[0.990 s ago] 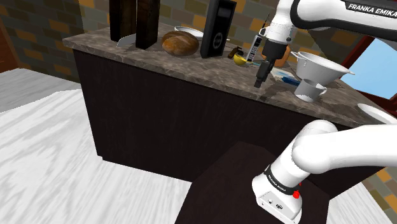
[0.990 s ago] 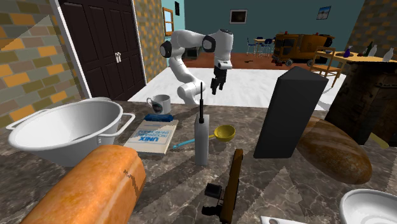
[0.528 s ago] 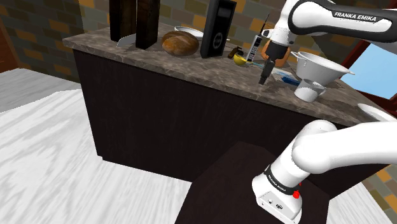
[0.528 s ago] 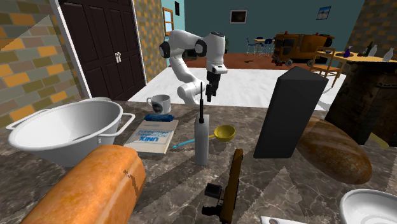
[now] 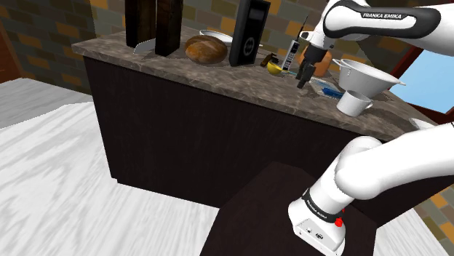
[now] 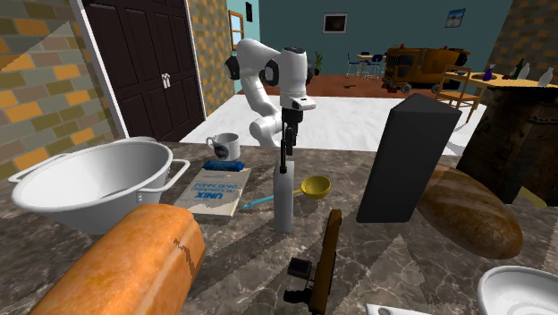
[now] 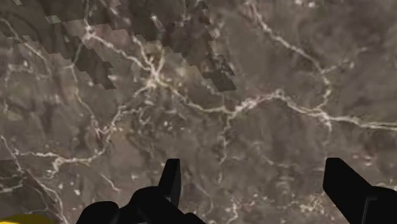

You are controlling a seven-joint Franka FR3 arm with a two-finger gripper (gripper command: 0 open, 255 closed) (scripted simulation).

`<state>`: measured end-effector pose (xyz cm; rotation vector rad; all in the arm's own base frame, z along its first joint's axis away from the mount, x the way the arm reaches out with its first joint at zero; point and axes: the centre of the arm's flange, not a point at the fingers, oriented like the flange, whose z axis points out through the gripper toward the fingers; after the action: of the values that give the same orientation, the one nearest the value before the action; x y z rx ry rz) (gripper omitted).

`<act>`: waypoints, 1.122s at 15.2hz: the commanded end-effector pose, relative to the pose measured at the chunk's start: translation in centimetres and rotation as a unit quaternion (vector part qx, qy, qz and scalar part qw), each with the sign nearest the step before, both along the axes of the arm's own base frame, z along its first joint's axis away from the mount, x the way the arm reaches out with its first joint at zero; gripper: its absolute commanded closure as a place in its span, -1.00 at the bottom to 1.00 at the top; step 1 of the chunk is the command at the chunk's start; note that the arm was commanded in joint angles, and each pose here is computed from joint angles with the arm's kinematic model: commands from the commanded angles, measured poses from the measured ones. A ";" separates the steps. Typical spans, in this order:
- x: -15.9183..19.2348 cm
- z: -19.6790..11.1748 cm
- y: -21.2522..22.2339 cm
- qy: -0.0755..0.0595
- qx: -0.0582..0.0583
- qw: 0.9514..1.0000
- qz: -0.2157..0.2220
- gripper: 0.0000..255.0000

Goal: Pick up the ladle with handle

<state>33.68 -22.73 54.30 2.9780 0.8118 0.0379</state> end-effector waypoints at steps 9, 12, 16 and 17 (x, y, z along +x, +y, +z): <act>6.8 -0.3 -10.6 -0.039 -0.011 0.991 0.127 -1.00; 9.3 -0.2 -13.3 -0.050 -0.014 0.985 0.164 -1.00; 12.9 0.0 -16.6 -0.065 -0.018 0.975 0.213 -1.00; 13.2 0.1 -16.8 -0.066 -0.018 0.974 0.216 -1.00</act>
<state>46.33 -39.03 54.13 2.6873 1.3745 0.2210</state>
